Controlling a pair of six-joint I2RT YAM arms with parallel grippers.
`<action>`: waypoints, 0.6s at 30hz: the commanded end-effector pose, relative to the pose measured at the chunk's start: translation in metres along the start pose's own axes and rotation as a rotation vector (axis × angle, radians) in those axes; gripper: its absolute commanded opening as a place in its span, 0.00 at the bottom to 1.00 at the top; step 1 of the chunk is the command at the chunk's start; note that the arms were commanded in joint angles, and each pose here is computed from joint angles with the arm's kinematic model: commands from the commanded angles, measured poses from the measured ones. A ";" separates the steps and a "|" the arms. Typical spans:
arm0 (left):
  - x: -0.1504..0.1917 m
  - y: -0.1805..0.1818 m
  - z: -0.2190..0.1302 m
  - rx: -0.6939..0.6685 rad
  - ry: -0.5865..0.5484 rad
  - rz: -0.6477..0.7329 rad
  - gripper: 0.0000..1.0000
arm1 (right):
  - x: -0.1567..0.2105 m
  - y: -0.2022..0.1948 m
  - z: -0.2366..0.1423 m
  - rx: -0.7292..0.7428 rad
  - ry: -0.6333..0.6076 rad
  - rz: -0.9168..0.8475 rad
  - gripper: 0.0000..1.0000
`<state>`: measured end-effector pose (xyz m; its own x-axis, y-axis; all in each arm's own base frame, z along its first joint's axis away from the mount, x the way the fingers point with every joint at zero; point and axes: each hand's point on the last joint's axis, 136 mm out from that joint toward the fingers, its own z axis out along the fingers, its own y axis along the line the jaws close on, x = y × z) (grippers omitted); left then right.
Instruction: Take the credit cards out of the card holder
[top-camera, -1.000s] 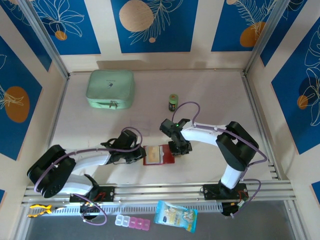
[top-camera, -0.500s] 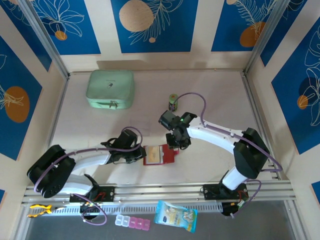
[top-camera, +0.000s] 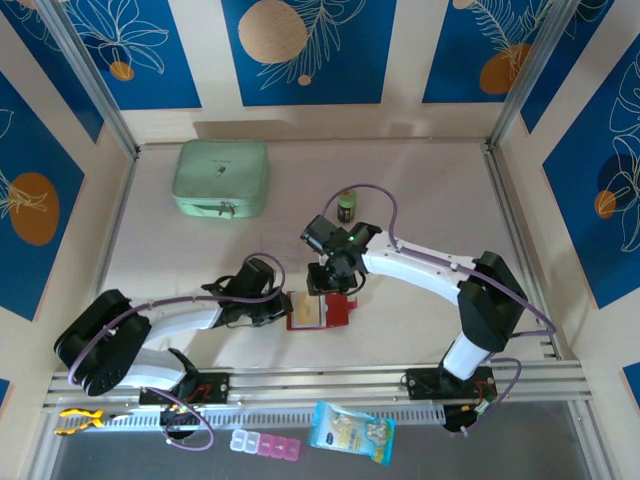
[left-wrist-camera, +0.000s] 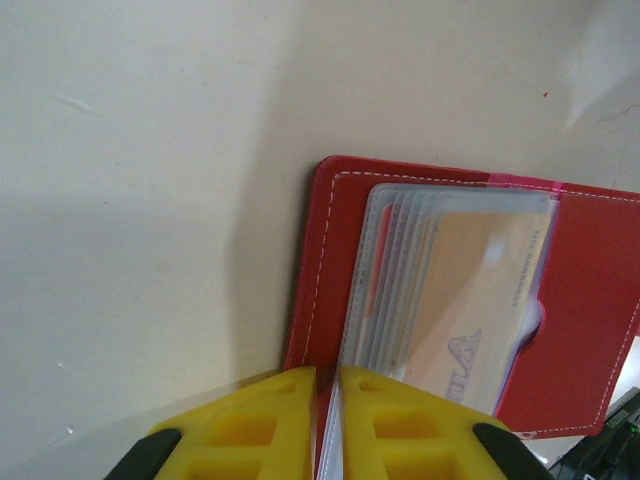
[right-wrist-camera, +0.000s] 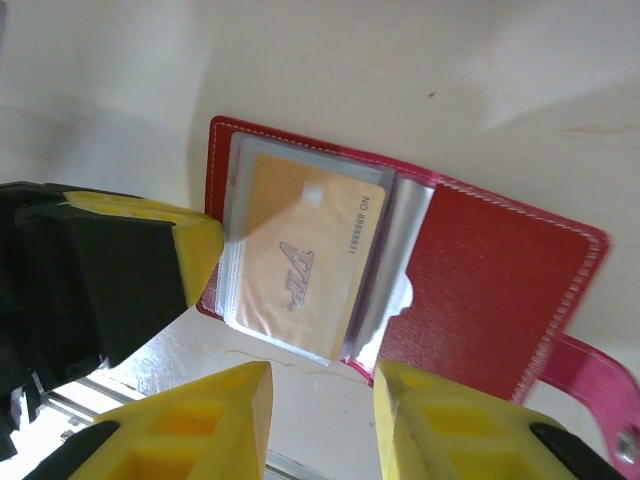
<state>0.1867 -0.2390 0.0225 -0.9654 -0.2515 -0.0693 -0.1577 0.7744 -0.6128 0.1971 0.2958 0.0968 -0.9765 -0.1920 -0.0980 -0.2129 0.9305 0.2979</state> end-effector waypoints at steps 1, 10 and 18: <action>0.005 0.001 0.001 -0.014 0.023 0.006 0.14 | 0.014 0.000 0.021 -0.031 0.081 0.036 0.32; 0.007 0.004 0.003 -0.028 0.034 -0.002 0.12 | 0.025 -0.036 0.052 0.076 0.151 0.080 0.32; 0.009 0.007 0.005 -0.044 0.049 -0.007 0.09 | 0.032 -0.051 0.073 0.097 0.181 0.105 0.28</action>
<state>0.1860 -0.2391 0.0188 -0.9664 -0.2503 -0.0582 -0.1653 0.7790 -0.6048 0.1843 0.2691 0.0196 -0.9858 -0.1523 0.0708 -0.1347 0.9688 0.2080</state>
